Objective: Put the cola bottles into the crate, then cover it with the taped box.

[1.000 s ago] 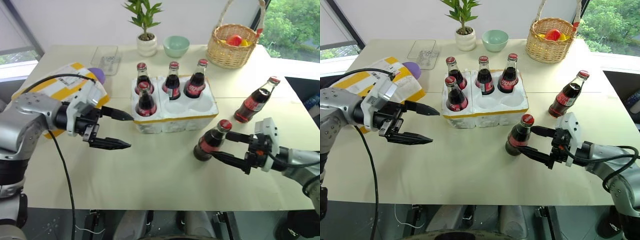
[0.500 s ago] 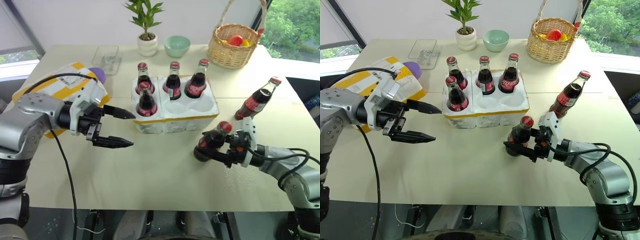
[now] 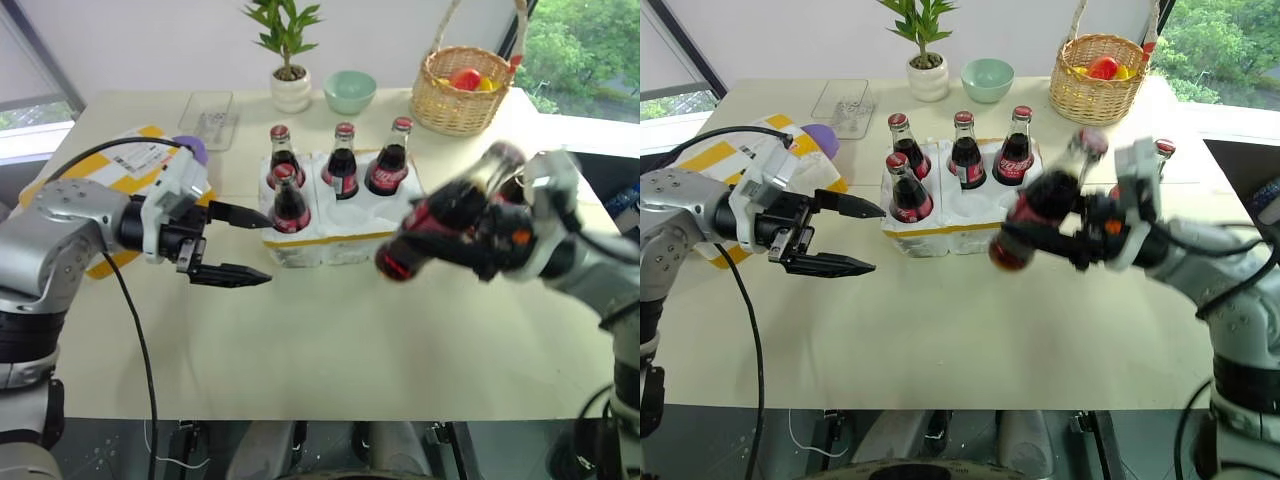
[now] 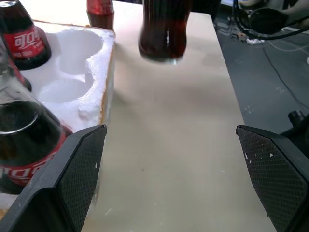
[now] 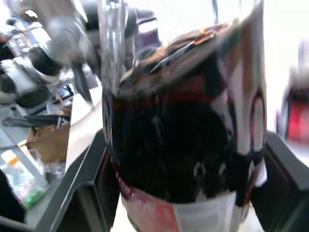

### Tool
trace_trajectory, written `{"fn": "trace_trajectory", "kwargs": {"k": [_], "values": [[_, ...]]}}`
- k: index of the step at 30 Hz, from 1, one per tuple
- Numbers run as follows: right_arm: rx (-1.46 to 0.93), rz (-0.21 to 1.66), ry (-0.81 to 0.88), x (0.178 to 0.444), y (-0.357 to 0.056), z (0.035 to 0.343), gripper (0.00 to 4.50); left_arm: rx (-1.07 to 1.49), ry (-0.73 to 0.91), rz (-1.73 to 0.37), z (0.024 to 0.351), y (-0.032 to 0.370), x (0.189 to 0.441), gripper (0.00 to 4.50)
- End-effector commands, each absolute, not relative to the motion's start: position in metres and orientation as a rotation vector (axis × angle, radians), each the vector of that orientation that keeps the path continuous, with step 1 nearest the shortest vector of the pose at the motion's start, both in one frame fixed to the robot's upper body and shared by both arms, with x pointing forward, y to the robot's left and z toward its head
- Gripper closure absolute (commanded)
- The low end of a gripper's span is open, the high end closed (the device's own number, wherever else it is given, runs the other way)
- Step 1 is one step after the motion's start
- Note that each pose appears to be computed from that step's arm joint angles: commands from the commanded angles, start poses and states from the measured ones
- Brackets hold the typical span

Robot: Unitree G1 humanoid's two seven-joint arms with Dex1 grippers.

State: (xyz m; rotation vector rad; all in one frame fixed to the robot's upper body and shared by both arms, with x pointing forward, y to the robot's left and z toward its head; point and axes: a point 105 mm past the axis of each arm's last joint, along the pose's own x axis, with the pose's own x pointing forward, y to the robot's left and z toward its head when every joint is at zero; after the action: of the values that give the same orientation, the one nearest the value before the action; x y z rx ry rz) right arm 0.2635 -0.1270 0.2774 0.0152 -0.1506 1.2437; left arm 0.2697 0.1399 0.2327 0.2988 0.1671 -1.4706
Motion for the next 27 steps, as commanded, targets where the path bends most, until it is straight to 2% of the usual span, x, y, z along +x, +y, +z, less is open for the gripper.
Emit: {"fn": "trace_trajectory", "kwargs": {"k": [1, 8, 20, 23, 24, 27], "values": [[-0.01, 1.195, -0.239, 0.288, -0.116, 0.302, 1.68, 0.294, 0.108, -1.447, 0.245, 0.141, 0.271, 0.0], [-0.1, 1.133, -0.2, 0.339, -0.087, 0.288, 1.68, 0.266, 0.051, -1.347, 0.253, 0.147, 0.275, 0.0], [-0.259, 1.174, 0.018, 0.363, -0.056, 0.205, 1.68, 0.225, -0.01, -1.235, 0.258, 0.154, 0.273, 0.0], [-0.265, 1.156, 0.075, 0.369, -0.055, 0.191, 0.2, 0.232, -0.003, -1.241, 0.256, 0.152, 0.272, 0.0], [-0.266, 1.144, 0.078, 0.371, -0.056, 0.19, 0.04, 0.232, -0.001, -1.246, 0.255, 0.151, 0.271, 0.0], [-0.259, 1.119, 0.06, 0.374, -0.061, 0.195, 0.04, 0.231, 0.0, -1.256, 0.255, 0.149, 0.271, 0.0]]}}
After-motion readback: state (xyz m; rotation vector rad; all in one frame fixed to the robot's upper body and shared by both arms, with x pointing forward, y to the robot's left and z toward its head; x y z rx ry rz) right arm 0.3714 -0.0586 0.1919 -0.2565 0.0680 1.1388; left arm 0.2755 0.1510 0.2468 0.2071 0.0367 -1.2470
